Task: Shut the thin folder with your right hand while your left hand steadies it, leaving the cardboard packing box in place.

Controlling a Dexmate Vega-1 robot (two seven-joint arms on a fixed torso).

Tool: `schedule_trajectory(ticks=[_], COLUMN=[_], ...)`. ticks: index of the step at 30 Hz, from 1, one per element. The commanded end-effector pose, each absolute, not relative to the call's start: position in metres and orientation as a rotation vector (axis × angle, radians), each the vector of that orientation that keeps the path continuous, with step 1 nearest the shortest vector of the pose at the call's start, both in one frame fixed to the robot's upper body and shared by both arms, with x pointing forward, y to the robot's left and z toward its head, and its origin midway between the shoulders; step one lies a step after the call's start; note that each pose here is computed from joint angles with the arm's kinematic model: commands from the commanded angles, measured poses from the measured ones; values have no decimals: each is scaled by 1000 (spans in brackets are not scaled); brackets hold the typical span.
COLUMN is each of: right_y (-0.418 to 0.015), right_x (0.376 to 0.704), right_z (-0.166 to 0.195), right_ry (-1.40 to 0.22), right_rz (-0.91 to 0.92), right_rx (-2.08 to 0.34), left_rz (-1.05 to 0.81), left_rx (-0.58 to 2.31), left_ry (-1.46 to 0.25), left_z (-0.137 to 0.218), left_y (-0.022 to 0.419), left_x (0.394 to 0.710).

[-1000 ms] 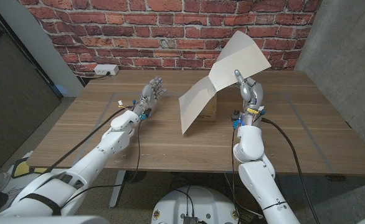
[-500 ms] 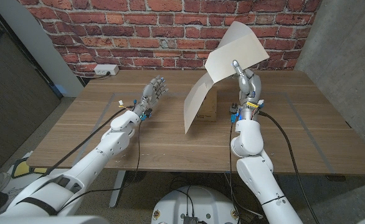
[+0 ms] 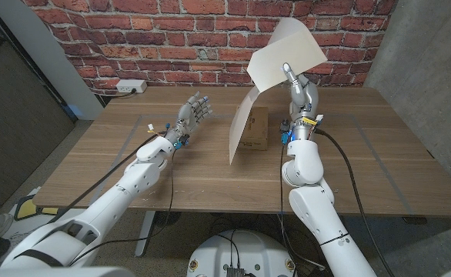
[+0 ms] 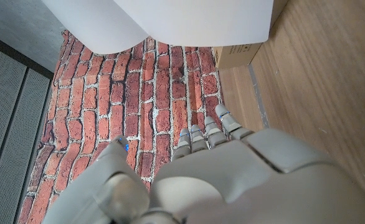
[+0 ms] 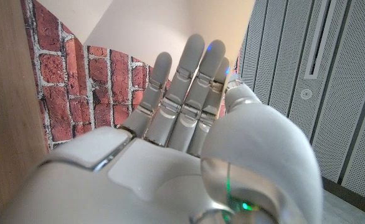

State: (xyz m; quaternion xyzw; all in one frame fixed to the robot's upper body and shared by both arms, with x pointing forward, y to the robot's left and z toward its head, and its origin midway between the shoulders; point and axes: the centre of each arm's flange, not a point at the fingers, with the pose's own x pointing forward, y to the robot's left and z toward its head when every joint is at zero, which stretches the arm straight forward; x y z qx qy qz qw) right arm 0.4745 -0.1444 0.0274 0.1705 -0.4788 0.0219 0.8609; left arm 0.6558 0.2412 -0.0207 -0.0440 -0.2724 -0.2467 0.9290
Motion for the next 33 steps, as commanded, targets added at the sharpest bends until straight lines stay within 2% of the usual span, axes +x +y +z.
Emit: schedule_trajectory(ticks=[1, 13, 33], right_y=[-134, -131, -128], right_x=[472, 466, 464], right_z=[50, 73, 105], right_ry=[-1034, -1096, -1161], right_rz=[139, 149, 178], right_rx=[408, 430, 418], left_rz=[-511, -576, -871], left_rx=[-122, -144, -322], left_ry=[-538, -517, -386], left_z=[-22, -26, -28], left_y=[241, 236, 213], left_x=[649, 648, 654])
